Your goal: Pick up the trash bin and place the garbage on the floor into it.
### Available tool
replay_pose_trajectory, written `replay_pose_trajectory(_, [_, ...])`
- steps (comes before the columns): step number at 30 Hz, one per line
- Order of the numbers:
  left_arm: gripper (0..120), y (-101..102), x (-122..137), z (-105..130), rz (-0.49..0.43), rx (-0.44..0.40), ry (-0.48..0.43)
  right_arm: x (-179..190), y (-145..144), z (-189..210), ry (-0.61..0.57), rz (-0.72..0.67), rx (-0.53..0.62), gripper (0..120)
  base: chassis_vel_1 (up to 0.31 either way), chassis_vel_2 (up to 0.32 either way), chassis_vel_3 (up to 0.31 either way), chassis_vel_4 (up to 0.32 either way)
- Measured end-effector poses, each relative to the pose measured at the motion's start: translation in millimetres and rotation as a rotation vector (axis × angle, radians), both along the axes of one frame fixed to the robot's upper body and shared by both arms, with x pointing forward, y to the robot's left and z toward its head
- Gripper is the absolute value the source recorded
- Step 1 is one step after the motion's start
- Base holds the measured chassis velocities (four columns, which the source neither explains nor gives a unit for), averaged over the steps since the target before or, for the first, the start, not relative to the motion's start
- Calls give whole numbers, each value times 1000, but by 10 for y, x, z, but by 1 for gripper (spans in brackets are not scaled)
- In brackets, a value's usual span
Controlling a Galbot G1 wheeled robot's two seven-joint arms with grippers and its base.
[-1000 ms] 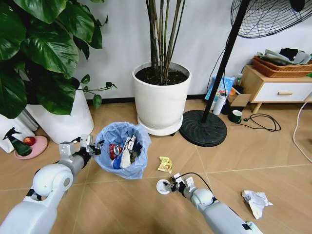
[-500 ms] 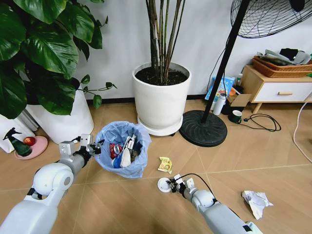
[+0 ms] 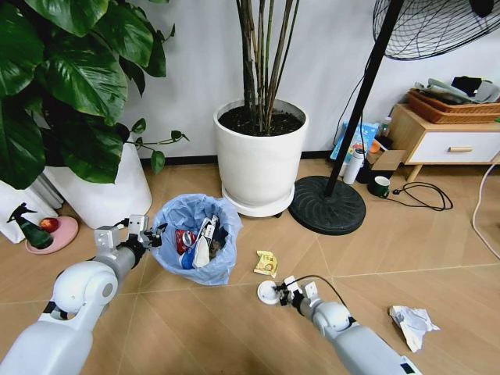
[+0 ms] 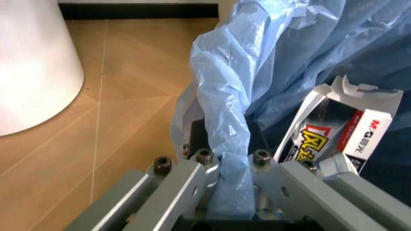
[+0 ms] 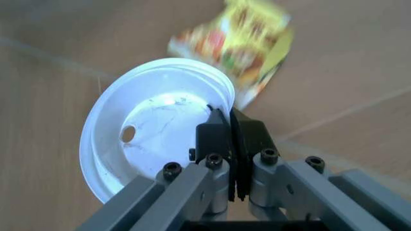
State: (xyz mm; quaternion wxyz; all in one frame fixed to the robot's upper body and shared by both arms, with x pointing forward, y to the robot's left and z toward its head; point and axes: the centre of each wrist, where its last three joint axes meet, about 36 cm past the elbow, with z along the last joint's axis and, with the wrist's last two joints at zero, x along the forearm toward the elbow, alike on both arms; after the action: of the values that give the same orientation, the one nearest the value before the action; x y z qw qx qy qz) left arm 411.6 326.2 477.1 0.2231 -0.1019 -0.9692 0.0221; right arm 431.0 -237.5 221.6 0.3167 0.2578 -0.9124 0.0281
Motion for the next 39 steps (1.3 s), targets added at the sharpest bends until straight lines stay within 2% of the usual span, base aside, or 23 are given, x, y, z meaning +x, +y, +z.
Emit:
replay_pose_trajectory(6, [0,-3,-9,-18,1,1,4,122,-9,230,-61,-28,37,0,0,0,0,0])
replay_pose_trajectory(13, [0,24,-14,-18,2,6,7,392,-29,725,-172,-68,106,0,0,0,0,0])
replay_pose_trajectory(15, [0,33,-16,-25,2,6,11,489,-44,964,-212,-80,128,0,0,0,0,0])
replay_pose_trajectory(16, [0,33,-16,-25,2,6,11,489,-44,964,-212,-80,128,0,0,0,0,0])
replay_pose_trajectory(19, [0,31,-17,-45,1,7,19,641,-71,1411,-293,-89,159,0,0,0,0,0])
replay_pose_trajectory(21, [0,30,-17,-46,0,7,19,652,-73,1453,-300,-88,162,0,0,0,0,0])
replay_pose_trajectory(24, [0,13,-20,-62,-7,10,29,741,-47,1869,-370,-77,196,0,0,0,0,0])
replay_pose_trajectory(26, [0,-14,-21,-77,-23,5,38,834,56,2346,-445,-48,234,0,0,0,0,0])
replay_pose_trajectory(27, [0,-14,-21,-77,-23,5,38,834,56,2346,-445,-48,234,0,0,0,0,0])
replay_pose_trajectory(29, [0,-44,-13,-77,-37,3,41,873,204,2727,-491,2,277,0,0,0,0,0])
replay_pose_trajectory(32, [0,-57,-7,-76,-40,5,41,873,289,2886,-506,36,299,0,0,0,0,0])
replay_pose_trajectory(35, [0,-71,0,-76,-50,13,49,759,552,3160,-508,149,341,0,0,0,0,0])
replay_pose_trajectory(36, [0,-71,0,-76,-50,13,49,759,552,3160,-508,149,341,0,0,0,0,0])
replay_pose_trajectory(39, [0,-69,28,-80,-54,19,54,558,812,3194,-476,268,355,0,0,0,0,0])
